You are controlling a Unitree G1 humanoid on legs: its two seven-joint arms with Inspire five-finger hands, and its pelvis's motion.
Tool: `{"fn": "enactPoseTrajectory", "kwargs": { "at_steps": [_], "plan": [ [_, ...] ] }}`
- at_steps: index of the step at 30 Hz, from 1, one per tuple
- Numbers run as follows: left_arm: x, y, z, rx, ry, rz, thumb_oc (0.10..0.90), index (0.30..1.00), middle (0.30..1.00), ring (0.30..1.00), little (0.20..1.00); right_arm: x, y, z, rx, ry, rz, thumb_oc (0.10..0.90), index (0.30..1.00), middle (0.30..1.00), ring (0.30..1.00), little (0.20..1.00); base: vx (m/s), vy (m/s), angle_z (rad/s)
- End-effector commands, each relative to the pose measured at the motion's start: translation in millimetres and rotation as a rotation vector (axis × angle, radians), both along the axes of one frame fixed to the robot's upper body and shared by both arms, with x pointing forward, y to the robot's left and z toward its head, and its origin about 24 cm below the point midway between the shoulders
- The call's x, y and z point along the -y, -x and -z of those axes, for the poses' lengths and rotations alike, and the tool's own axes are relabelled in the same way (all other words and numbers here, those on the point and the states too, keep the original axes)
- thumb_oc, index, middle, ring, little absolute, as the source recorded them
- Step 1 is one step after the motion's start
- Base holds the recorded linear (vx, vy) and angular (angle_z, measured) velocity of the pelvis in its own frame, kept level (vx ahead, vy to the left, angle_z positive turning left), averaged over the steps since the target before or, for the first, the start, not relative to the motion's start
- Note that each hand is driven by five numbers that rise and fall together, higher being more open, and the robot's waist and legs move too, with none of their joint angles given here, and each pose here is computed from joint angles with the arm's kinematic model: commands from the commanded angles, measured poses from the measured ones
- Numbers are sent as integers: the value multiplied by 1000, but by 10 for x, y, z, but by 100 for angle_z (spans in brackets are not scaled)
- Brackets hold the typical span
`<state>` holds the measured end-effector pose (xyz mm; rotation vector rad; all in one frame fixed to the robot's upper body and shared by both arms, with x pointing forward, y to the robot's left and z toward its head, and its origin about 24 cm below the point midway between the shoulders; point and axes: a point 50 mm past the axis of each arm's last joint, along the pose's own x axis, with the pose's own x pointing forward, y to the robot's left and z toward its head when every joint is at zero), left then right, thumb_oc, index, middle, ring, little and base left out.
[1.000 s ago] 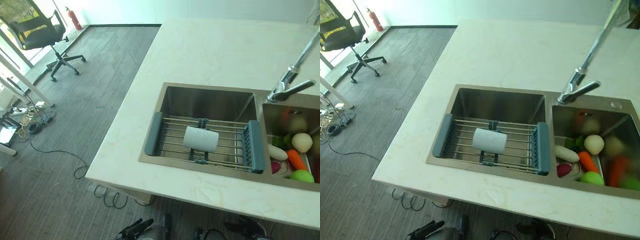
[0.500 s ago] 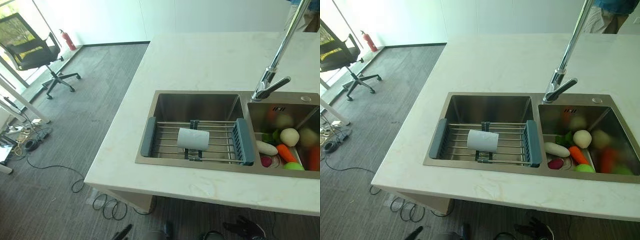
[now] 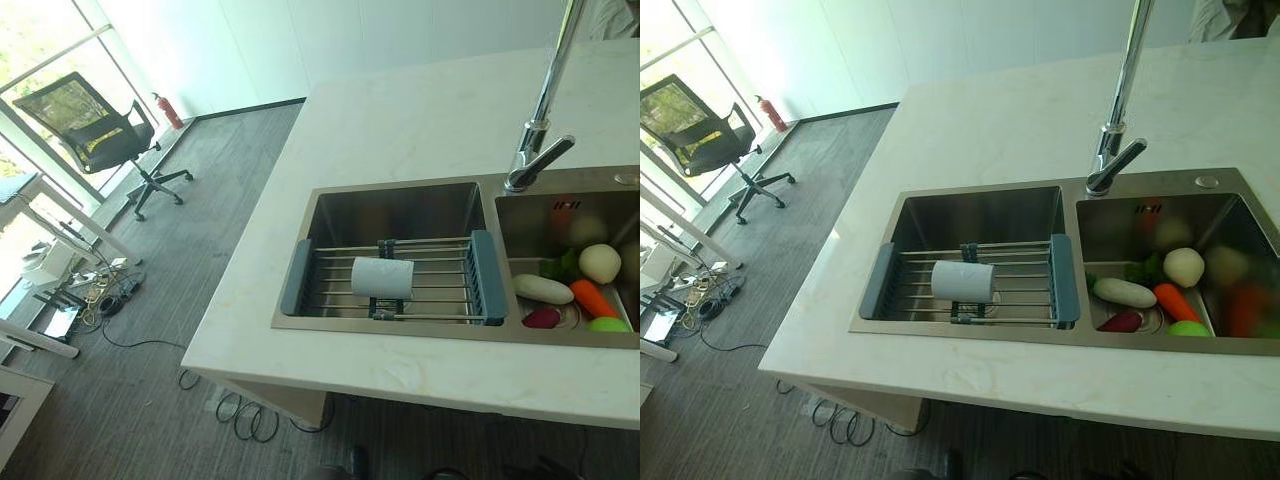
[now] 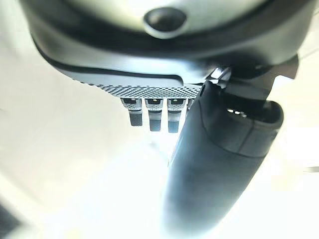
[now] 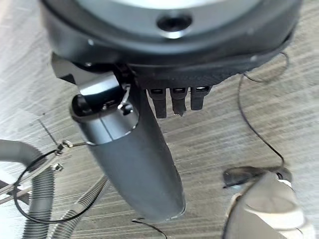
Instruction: Place the dishes in the dishwasher.
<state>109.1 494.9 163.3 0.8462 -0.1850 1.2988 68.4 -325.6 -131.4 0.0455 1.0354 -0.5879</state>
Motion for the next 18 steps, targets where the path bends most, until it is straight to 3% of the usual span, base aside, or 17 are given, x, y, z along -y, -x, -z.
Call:
{"fn": "enactPoseTrajectory", "kwargs": {
  "at_steps": [1,4,10,18],
  "plan": [
    [370,-413,-1022,213,-304,468,800,900,900,900,900,-91,-317,-28,110,-16,29,800,900,900,900,900,16,-44,-5],
    [783,-772,-1337,187,-320,789,800,900,900,900,900,-130,-365,-26,130,-33,28,800,900,900,900,900,28,-51,0],
    [1394,-1350,-1303,-163,-246,1166,800,900,900,900,900,-194,-390,1,128,-66,57,800,900,900,900,900,14,-36,-17],
    [1811,-1834,-1137,-478,-164,1336,800,900,900,900,900,-188,-202,62,61,-88,143,800,900,900,900,900,23,-13,-14]
  ]
}}
